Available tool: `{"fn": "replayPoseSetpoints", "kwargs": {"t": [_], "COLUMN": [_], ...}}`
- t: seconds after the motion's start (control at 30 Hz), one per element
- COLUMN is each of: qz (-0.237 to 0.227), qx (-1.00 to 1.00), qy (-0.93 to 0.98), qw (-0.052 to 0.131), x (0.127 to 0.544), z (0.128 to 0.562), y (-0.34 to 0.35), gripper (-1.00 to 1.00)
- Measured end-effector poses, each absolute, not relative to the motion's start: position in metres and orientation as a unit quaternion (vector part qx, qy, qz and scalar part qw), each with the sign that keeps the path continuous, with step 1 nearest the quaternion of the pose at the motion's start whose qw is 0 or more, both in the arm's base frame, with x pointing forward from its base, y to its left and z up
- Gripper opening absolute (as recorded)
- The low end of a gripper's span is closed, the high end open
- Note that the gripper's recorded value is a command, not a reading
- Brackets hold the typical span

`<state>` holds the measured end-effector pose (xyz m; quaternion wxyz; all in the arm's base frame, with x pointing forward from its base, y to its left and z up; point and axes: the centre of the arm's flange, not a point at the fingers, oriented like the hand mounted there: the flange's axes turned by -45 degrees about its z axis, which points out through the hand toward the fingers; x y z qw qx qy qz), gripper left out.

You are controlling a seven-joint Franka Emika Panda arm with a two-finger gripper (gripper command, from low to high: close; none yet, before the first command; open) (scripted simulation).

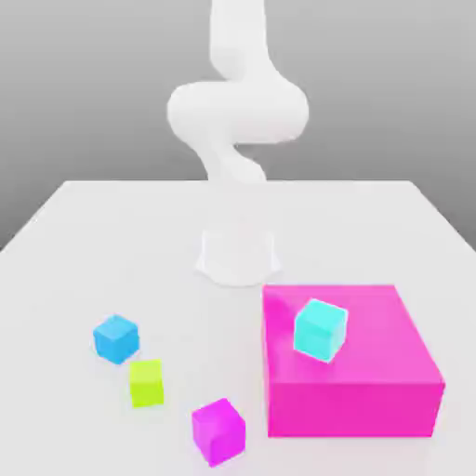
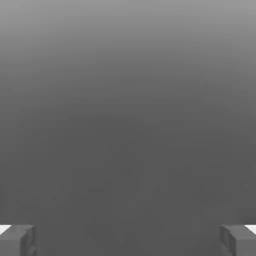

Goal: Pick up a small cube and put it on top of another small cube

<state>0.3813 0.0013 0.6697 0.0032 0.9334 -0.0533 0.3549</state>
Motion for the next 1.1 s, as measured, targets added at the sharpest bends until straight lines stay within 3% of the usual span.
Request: {"fn": "replayPoseSetpoints", "kwargs": {"t": [0.2, 0.4, 0.6, 0.8, 0.97, 1.0, 1.1], "qz": [0.27, 0.187, 0.103, 0.015, 0.001, 0.0, 0.001], "qx": [0.948, 0.944, 0.922, 0.883, 0.875, 0.875, 0.875], "qy": [-0.166, -0.271, -0.374, -0.469, -0.485, -0.485, -0.485], "qw": [0.014, 0.018, 0.014, 0.002, -0.001, -0.001, -0.001], "x": [0.447, 0.479, 0.479, 0.453, 0.449, 0.448, 0.448], "z": [0.557, 0.437, 0.319, 0.212, 0.15, 0.138, 0.138], "y": [-0.006, -0.02, -0.031, -0.027, -0.026, -0.025, -0.025], "gripper": [0.0, 0.0, 0.0, 0.0, 0.0, -1.0, -1.0]}}
